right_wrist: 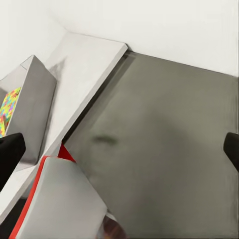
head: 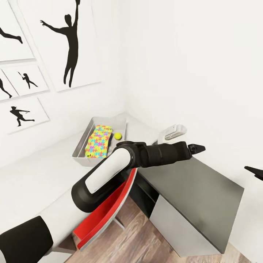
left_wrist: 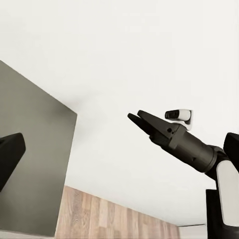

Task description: Put all the toys in the child's room - the three board games (two on the bed and one on the table), the two jigsaw puzzles on the table, and the tennis ball on the table - inside the toy box on the table in the child's room.

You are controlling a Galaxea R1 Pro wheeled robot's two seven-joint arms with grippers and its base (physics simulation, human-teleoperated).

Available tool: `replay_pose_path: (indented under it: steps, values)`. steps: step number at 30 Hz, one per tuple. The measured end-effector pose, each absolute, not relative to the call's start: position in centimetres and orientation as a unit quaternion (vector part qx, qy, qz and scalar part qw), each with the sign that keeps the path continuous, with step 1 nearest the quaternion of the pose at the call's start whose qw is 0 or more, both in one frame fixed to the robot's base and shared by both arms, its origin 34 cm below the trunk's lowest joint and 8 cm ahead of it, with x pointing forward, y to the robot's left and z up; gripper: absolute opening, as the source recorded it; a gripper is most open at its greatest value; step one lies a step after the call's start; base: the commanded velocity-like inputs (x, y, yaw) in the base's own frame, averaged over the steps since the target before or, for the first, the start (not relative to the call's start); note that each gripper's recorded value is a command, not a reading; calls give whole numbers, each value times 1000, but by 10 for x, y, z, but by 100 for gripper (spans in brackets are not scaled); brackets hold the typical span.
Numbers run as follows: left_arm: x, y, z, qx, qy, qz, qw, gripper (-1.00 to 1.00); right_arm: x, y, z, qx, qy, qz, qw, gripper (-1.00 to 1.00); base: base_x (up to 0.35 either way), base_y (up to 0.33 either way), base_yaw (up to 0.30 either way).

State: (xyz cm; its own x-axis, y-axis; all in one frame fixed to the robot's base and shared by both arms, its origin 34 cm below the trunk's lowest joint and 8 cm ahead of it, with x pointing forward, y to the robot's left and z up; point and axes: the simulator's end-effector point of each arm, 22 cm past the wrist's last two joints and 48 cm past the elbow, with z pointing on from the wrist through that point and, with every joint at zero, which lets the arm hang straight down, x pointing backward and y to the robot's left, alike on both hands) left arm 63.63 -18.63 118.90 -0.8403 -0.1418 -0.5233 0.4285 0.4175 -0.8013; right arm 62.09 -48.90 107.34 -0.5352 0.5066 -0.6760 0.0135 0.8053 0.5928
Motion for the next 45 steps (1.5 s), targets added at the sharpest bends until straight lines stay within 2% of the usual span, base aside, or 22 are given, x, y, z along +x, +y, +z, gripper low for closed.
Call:
replay_pose_path:
  steps: [45]
  values:
    - [614, -173, 1219, 80, 805, -516, 281, 100, 599, -493, 1112, 146, 838, 243, 466, 100, 0, 0, -174]
